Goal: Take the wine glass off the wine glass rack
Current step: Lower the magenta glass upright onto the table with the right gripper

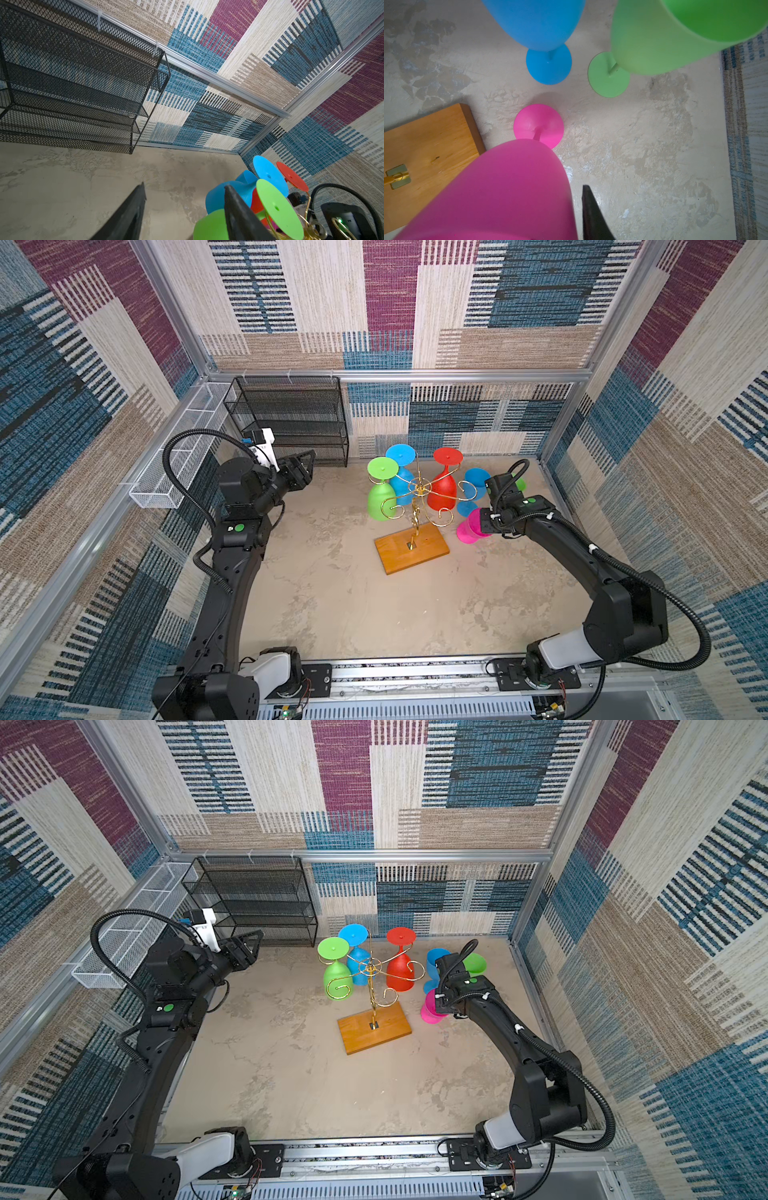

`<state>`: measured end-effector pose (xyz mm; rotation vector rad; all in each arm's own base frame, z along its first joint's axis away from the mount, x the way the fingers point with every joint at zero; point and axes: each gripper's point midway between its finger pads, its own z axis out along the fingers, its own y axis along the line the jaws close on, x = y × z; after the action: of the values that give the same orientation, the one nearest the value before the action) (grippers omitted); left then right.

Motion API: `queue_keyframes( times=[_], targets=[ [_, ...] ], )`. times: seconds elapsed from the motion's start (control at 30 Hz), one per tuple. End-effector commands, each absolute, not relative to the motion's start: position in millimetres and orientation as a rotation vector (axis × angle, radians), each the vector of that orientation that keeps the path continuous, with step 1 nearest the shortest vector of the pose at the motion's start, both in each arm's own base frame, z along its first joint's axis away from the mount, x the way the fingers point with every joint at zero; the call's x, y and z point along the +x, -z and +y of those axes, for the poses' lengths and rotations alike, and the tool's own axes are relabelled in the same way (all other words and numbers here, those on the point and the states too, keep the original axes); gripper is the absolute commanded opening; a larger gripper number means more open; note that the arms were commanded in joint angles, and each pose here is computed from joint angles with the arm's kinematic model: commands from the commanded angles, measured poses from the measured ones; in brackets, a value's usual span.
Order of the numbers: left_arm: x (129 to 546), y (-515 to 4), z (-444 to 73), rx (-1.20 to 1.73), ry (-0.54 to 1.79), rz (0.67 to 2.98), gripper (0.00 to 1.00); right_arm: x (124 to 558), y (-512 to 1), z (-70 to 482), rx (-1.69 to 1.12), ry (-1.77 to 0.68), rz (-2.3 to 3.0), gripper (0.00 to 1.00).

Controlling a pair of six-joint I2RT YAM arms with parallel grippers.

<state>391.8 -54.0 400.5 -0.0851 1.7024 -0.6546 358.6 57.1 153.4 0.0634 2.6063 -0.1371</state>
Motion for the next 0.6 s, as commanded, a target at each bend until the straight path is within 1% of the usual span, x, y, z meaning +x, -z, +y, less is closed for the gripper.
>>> queue_keyframes(
  times=[0.0, 0.07, 0.2, 0.37, 0.5, 0.57],
  targets=[
    [390.9, -397.7, -57.0, -0.072, 0.674, 1.714, 0.62, 369.7, -167.2, 60.7, 0.06, 0.111, 2.554, 0.27],
    [390.8, -396.0, -57.8, -0.078, 0.686, 1.718, 0.63, 373.2, -175.0, 63.4, 0.058, 0.086, 2.534, 0.32],
    [391.0, -392.7, -59.4, -0.083, 0.705, 1.724, 0.62, 377.3, -185.2, 64.3, 0.058, 0.078, 2.508, 0.34],
    [388.7, -390.9, -63.3, -0.086, 0.745, 1.73, 0.62, 380.9, -201.2, 70.9, 0.059, 0.006, 2.453, 0.41],
    [386.3, -389.1, -70.0, -0.084, 0.807, 1.745, 0.62, 381.7, -230.4, 78.8, 0.062, -0.09, 2.365, 0.48],
    [384.6, -386.1, -75.2, -0.093, 0.862, 1.761, 0.62, 379.2, -253.2, 83.8, 0.058, -0.156, 2.291, 0.53]
  ],
)
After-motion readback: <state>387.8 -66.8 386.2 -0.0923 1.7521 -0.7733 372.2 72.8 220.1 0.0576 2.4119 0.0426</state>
